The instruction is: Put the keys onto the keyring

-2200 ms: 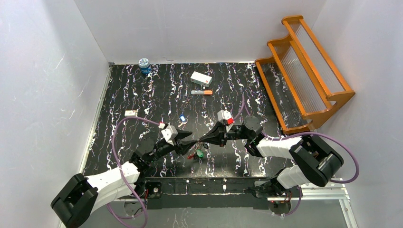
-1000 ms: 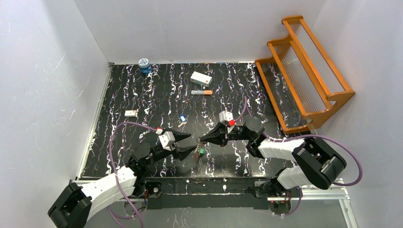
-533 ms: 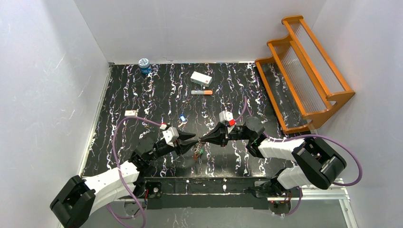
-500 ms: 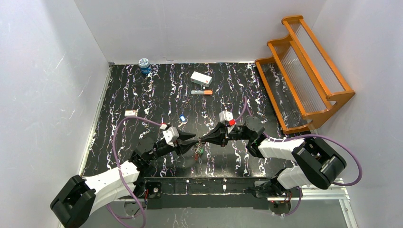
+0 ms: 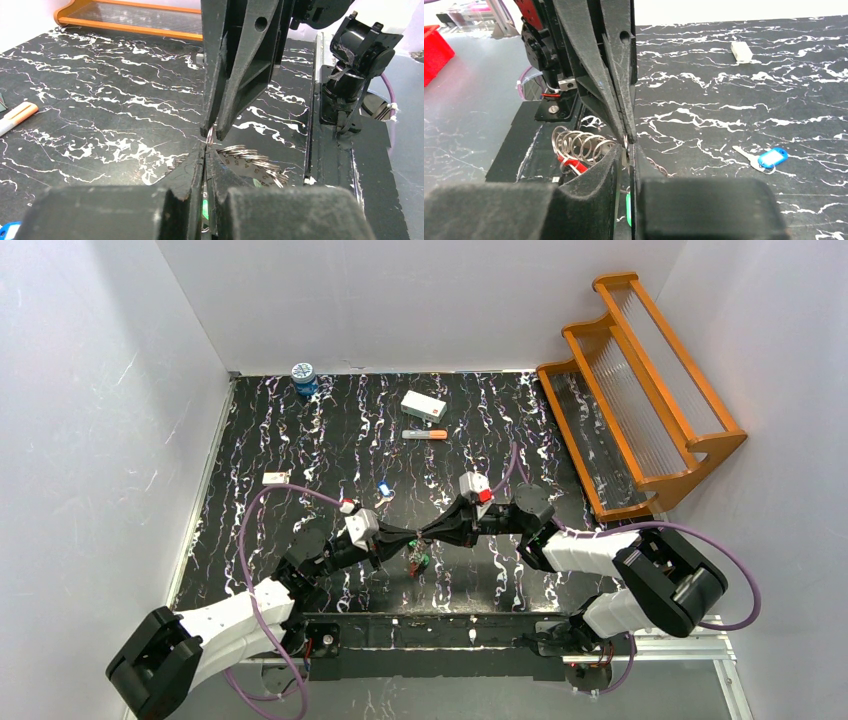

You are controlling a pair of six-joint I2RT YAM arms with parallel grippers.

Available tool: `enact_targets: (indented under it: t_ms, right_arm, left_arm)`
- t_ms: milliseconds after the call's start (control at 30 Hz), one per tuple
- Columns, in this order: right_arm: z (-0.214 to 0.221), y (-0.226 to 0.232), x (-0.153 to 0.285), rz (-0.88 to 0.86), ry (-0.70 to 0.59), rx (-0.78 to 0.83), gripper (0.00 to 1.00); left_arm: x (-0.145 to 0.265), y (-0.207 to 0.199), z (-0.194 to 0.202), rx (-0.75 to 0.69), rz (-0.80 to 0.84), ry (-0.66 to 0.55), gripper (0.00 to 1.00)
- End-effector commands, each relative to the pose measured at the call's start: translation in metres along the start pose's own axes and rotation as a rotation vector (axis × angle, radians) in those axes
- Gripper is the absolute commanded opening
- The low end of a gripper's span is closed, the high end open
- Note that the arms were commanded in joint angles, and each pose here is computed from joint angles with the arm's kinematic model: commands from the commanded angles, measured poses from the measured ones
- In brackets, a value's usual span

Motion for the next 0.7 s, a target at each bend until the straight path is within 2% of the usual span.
enact_targets:
  t_ms: [0,133,233,433,567,667]
  right_arm:
    - [-0.013,-0.013,-0.003,0.065,-0.006,0.055,0.25]
    - [-0.014,-0.019,0.002,0.147,0.034,0.055,0.49]
    - [-0.015,-0.023,0.003,0.169,0.075,0.057,0.57]
    - [-0.024,-0.028,0.003,0.179,0.099,0.077,0.57]
    - [-0.024,-0.031,0.002,0.161,0.134,0.107,0.47]
    - [-0.025,-0.033,0.001,0.149,0.147,0.124,0.43]
  left_arm:
    - [-0.008,-0.003,-0.023,-0.065,0.022,-0.043,0.00]
    - [-0.010,0.002,-0.023,-0.104,-0.003,0.036,0.00]
    - [-0.011,0.007,-0.023,-0.128,-0.029,0.142,0.00]
    - [-0.008,0.015,-0.030,-0.191,-0.083,0.353,0.00]
    - [-0.004,0.018,-0.032,-0.199,-0.114,0.453,0.00]
    - [-0.003,0.019,-0.033,-0.202,-0.128,0.498,0.00]
Point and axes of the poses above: each gripper's point midway between its finger pads, its own x axis back along the fingers, its own y axis along the line the jaws close on, z = x × y, the point moved 7 cm from there along x, back along the fingers, and after that the axes turned 14 degrees about x, right-handed, at the moved point
